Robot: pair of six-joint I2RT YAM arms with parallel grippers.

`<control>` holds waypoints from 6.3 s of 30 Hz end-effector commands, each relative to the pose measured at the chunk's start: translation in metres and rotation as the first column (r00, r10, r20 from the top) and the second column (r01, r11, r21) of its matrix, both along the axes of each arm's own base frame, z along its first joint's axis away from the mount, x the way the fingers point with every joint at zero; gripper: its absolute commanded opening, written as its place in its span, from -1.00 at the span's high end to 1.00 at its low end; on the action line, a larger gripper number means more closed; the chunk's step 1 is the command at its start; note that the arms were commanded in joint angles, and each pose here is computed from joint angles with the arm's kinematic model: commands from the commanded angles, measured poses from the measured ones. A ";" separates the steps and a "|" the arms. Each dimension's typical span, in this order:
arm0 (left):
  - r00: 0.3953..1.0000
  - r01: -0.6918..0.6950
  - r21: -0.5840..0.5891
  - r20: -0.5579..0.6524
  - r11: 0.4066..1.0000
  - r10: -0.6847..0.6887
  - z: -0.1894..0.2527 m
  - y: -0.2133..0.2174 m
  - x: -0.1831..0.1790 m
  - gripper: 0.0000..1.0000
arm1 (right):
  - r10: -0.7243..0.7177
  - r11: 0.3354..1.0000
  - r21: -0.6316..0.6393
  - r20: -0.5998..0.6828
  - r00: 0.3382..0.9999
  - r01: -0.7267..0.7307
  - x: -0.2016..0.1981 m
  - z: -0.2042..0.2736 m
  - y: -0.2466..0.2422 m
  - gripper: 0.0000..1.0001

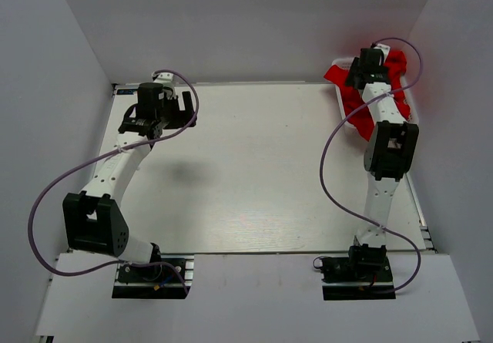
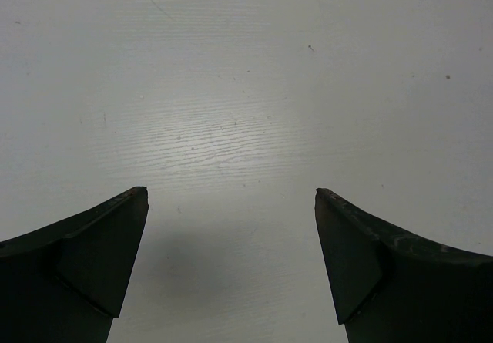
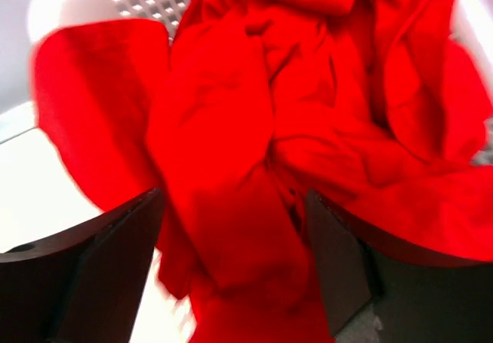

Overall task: Fold and stack the t-shirts
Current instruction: Grab crumpled tshirt from bin with the right arm, then move the tshirt to the center of the board, then flatten out the tshirt

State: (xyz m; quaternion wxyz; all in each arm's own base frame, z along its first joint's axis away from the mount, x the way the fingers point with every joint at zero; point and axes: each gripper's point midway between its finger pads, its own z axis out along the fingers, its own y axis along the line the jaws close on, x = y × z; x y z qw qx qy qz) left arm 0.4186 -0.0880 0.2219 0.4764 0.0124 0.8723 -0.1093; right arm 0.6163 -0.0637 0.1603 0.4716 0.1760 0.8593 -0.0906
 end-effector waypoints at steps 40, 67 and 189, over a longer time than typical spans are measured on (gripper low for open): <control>0.991 0.040 -0.031 0.128 0.999 -0.035 0.046 -0.005 0.002 -0.99 | 0.114 0.976 -0.216 0.569 0.814 0.014 -0.053 0.305 -0.017 1.00; 0.997 0.008 -0.005 0.072 1.000 -0.008 0.023 0.003 -0.009 -0.99 | 0.605 0.340 -0.527 0.757 -0.248 -0.779 -0.240 0.504 0.260 1.00; 0.475 0.291 0.134 0.839 0.947 -0.265 0.400 -0.065 -0.102 1.00 | 0.418 0.904 -0.329 0.820 0.391 -0.274 -0.310 0.479 0.152 1.00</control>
